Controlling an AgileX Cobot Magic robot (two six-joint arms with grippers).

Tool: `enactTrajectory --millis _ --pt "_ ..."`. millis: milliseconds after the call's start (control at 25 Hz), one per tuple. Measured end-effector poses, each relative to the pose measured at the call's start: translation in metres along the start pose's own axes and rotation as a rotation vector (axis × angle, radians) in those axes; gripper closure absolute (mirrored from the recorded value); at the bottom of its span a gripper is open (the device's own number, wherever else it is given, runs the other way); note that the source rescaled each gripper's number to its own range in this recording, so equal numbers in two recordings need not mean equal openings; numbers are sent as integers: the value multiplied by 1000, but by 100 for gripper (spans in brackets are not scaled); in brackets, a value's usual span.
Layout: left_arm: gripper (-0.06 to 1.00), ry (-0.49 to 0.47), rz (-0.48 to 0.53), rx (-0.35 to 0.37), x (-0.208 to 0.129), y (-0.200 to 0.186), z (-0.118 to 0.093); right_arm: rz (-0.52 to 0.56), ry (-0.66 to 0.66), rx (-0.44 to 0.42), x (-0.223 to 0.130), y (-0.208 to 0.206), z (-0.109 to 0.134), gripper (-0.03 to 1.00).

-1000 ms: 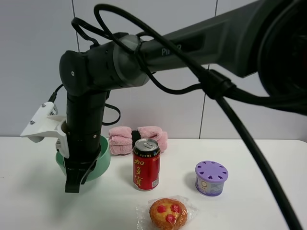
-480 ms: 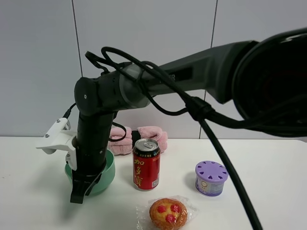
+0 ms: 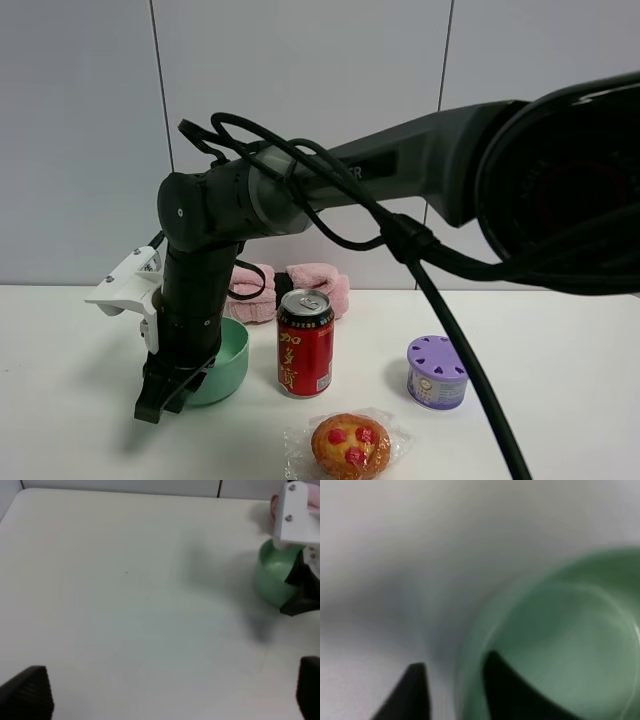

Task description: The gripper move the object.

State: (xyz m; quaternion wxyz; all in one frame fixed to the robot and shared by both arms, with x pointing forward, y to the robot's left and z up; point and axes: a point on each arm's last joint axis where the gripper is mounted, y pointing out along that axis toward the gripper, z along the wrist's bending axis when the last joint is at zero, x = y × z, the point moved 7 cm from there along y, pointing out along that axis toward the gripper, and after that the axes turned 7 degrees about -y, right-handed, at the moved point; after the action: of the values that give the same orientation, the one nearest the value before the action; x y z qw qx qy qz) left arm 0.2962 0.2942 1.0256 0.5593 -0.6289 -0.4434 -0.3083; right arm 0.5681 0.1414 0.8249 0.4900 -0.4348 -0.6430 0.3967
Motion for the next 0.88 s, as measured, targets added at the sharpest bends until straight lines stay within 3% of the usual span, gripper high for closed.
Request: enactTrajectory --millis 200,400,640,760,880 --pt "-6 0 0 0 0 0 0 -11 30 -11 3 -8 -3 27" --pt "-6 0 0 0 0 0 0 -121 90 -109 28 -82 -22 20" --pt "-6 0 0 0 0 0 0 -244 94 -343 43 -211 -48 8" --pt "-6 0 0 0 0 0 0 -214 125 -463 29 -263 -56 5" --pt "-6 0 0 0 0 0 0 -117 230 -536 -2 -304 -59 5"
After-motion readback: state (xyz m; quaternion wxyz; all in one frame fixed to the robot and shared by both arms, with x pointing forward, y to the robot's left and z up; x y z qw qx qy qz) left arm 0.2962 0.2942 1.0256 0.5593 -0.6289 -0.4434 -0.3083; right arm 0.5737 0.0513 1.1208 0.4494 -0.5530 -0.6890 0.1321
